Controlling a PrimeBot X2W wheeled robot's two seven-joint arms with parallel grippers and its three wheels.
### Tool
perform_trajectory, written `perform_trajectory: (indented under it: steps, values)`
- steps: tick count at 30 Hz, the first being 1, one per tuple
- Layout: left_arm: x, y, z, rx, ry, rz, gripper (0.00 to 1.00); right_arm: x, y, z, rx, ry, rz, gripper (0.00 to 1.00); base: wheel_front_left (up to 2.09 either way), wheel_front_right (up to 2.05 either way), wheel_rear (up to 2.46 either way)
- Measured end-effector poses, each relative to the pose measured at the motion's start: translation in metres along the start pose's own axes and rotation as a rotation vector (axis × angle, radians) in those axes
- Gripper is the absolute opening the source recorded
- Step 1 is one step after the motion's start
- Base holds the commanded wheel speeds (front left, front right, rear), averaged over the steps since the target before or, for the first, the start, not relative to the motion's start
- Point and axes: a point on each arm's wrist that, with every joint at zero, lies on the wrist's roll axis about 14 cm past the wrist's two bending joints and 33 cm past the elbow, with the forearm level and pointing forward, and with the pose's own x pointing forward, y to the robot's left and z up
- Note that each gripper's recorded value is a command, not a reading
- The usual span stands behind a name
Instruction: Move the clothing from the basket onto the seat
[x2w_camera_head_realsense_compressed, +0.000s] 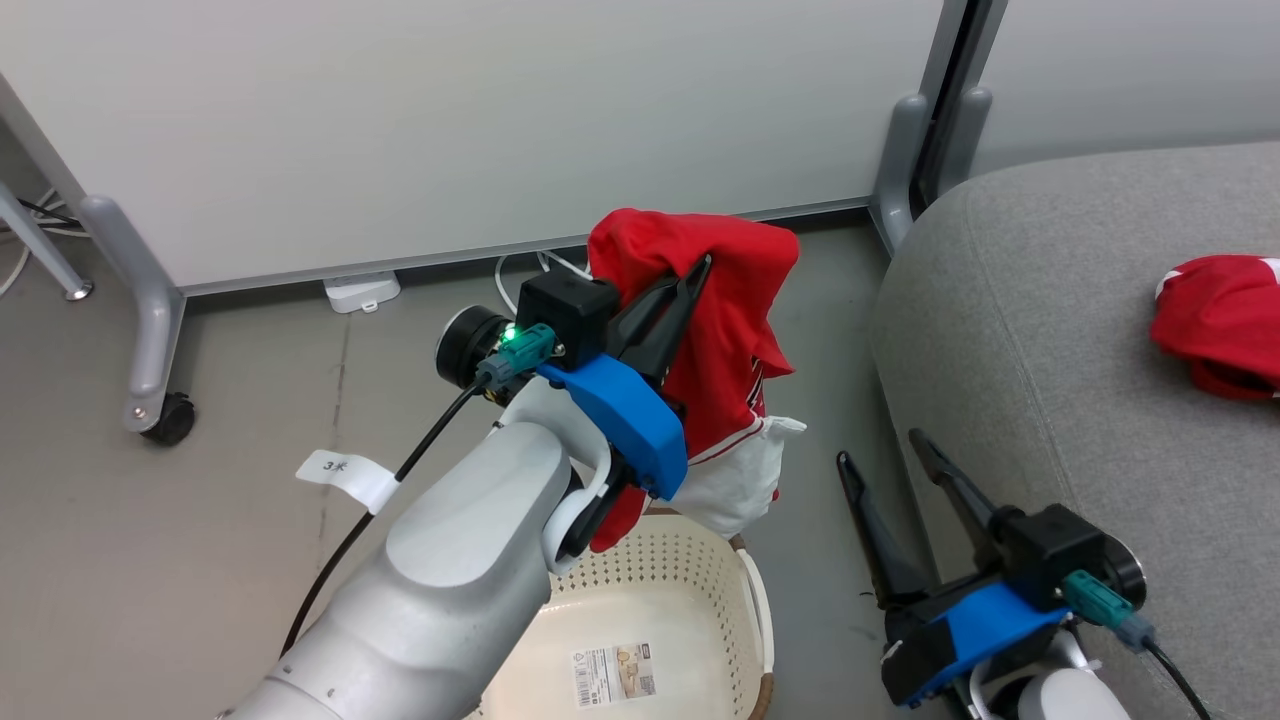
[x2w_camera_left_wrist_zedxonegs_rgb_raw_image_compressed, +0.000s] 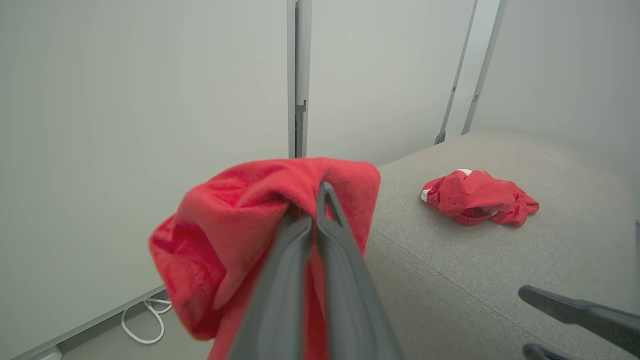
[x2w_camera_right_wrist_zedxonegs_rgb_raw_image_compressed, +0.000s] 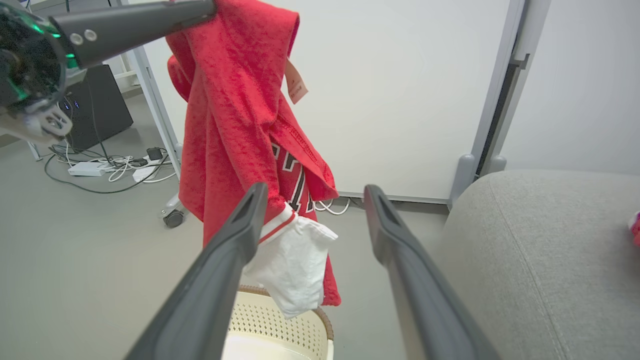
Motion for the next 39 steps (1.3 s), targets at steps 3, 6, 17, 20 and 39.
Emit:
perform_trajectory:
  steps: [3, 6, 17, 20, 39]
  values:
    - [0.002, -0.001, -0.001, -0.002, 0.003, -0.006, 0.00, 0.003, 0.008, -0.005, -0.007, 0.023, 0.026, 1.00, 0.00, 0.00, 0.00]
    - [0.004, -0.003, -0.002, 0.000, 0.005, -0.013, 0.00, 0.013, 0.018, -0.003, -0.019, 0.031, 0.063, 1.00, 0.00, 0.00, 0.00]
    - [0.005, -0.009, -0.005, 0.001, 0.016, -0.038, 0.00, 0.051, 0.039, -0.011, -0.037, 0.096, 0.159, 1.00, 0.00, 0.00, 0.00]
    - [0.005, -0.011, -0.004, 0.005, 0.014, -0.045, 0.00, 0.059, 0.041, -0.015, -0.039, 0.117, 0.171, 1.00, 0.00, 0.00, 0.00]
    - [0.001, -0.032, 0.004, 0.011, 0.006, -0.091, 0.00, 0.078, 0.052, -0.015, 0.018, 0.139, 0.215, 0.00, 0.00, 0.00, 0.00]
